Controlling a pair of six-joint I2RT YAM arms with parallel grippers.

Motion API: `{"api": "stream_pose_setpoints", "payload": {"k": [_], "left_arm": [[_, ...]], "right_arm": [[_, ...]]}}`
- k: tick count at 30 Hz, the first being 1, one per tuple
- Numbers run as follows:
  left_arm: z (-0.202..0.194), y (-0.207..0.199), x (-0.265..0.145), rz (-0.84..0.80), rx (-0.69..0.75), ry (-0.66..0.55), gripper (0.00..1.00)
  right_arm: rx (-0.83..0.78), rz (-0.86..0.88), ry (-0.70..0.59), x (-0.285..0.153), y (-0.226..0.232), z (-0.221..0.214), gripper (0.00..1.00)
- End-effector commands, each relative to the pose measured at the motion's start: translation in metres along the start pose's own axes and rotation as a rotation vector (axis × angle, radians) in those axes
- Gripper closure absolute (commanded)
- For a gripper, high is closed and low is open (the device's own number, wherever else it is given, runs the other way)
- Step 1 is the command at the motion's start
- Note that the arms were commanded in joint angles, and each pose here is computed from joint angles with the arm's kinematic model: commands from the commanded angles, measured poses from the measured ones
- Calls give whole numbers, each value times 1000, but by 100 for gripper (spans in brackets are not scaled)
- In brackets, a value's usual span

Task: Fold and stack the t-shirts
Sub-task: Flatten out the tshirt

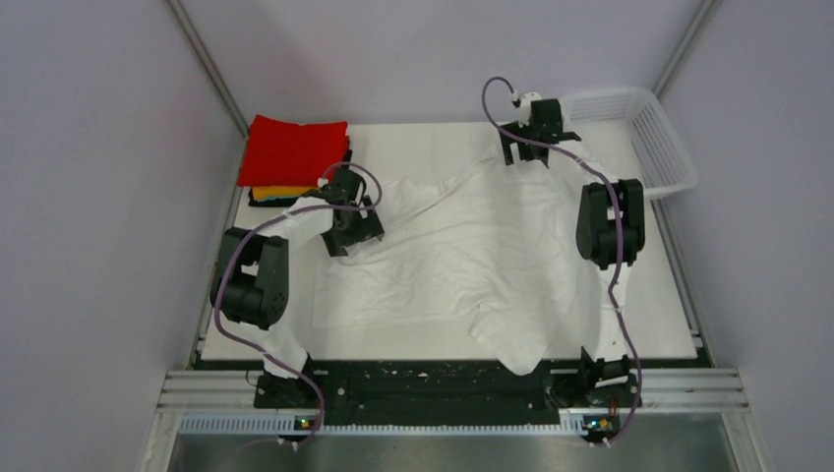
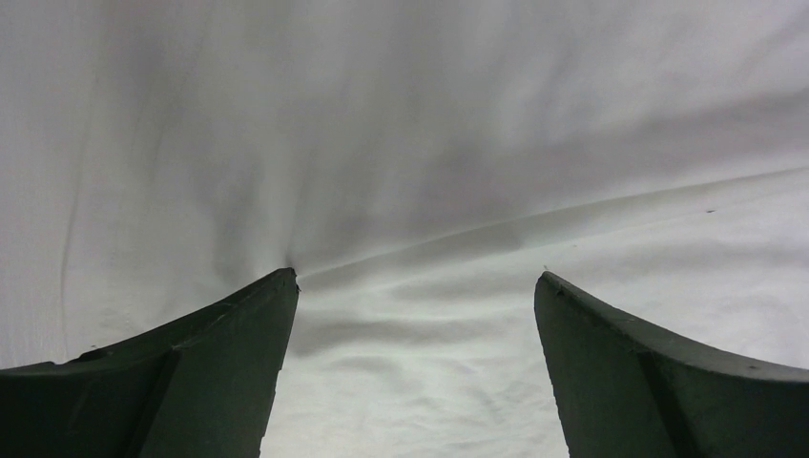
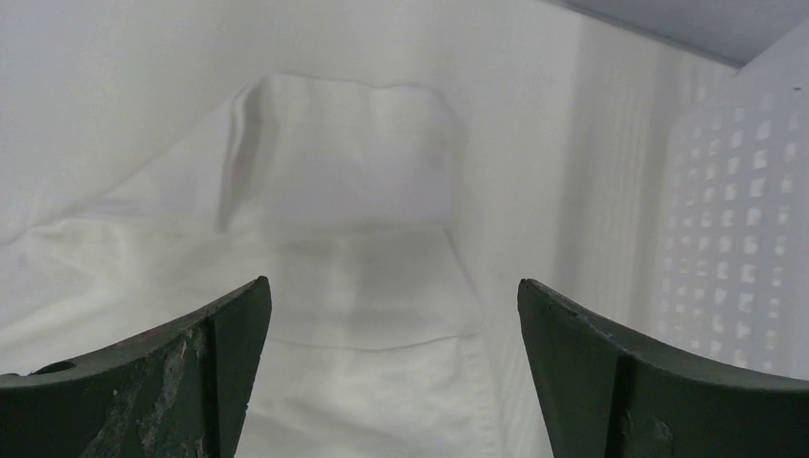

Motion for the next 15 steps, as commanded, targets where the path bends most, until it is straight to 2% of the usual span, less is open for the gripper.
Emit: {"api": "stream_pose_setpoints", "payload": {"k": [1, 7, 12, 15], "left_arm": [[37, -32, -38, -131, 58, -127, 1], [82, -57, -60, -210, 117, -265, 1], [127, -72, -35, -165, 124, -313, 1], [147, -86, -11, -186, 101, -299, 1]], "right_arm": [[71, 106, -106, -70, 47, 40, 1], [263, 107, -11, -102, 60, -14, 1], [330, 65, 101, -111, 56, -68, 1], [328, -39, 139, -108, 39, -88, 1]]}}
Point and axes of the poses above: each gripper's point midway between its finger pads, its own x axis out along the fingers, its own y axis along the line the jaws close on, z = x × y, the point moved 2 cm from there along -x, back along the fingers, and after that the axes turned 11 degrees about x, right-handed, at the moved point
